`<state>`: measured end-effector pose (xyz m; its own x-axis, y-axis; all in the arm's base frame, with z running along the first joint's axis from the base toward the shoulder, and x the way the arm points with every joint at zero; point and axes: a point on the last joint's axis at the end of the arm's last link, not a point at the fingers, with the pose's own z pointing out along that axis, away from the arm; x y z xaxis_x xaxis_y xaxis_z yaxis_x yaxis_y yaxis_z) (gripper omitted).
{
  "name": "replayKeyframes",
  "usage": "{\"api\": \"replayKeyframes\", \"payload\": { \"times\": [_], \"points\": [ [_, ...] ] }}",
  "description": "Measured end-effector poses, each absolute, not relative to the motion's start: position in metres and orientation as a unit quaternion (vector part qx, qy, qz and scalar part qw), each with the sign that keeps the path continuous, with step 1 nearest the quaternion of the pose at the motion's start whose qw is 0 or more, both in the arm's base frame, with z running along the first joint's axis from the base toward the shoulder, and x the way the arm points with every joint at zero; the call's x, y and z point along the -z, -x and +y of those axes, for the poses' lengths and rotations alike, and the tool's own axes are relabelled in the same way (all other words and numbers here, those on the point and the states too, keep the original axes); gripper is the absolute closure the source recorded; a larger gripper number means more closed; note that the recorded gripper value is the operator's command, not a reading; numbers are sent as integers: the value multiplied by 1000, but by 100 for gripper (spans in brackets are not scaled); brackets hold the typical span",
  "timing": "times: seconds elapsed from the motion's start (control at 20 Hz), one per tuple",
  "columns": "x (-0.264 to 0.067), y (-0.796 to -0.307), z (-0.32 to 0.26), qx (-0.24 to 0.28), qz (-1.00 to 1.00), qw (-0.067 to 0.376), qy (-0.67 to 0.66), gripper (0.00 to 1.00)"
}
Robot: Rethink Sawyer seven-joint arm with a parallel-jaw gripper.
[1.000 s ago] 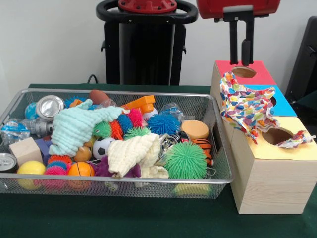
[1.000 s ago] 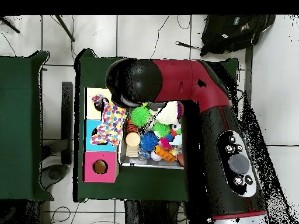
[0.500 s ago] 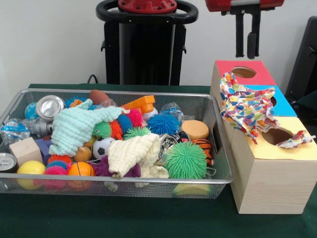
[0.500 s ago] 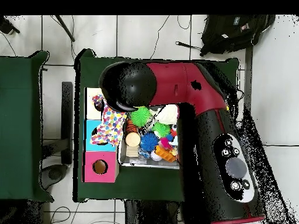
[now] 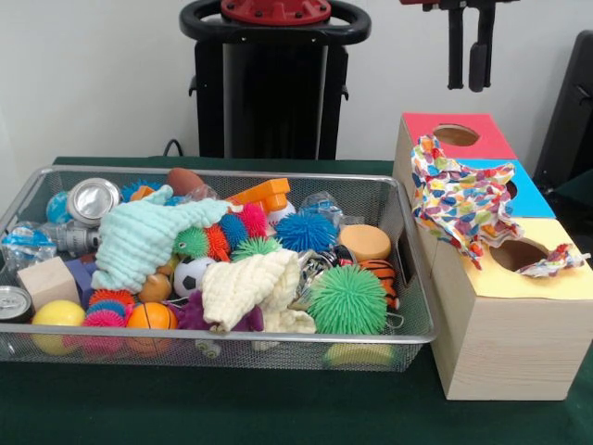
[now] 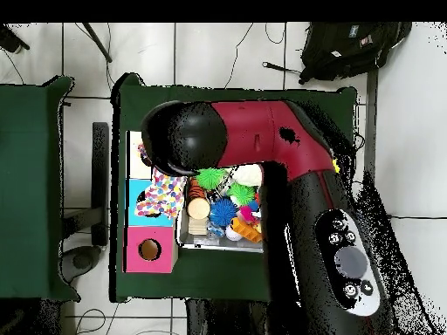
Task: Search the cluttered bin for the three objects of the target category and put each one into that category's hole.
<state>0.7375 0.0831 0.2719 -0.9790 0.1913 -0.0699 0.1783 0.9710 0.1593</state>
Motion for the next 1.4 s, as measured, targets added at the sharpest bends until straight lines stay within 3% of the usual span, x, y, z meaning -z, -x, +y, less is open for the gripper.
{"api": "replayKeyframes", "payload": {
  "times": [0.7, 1.4],
  "points": [
    [-269, -726, 94, -73, 994, 35, -78, 100],
    [-240, -710, 86, -54, 996, 14, -64, 100]
  ]
}}
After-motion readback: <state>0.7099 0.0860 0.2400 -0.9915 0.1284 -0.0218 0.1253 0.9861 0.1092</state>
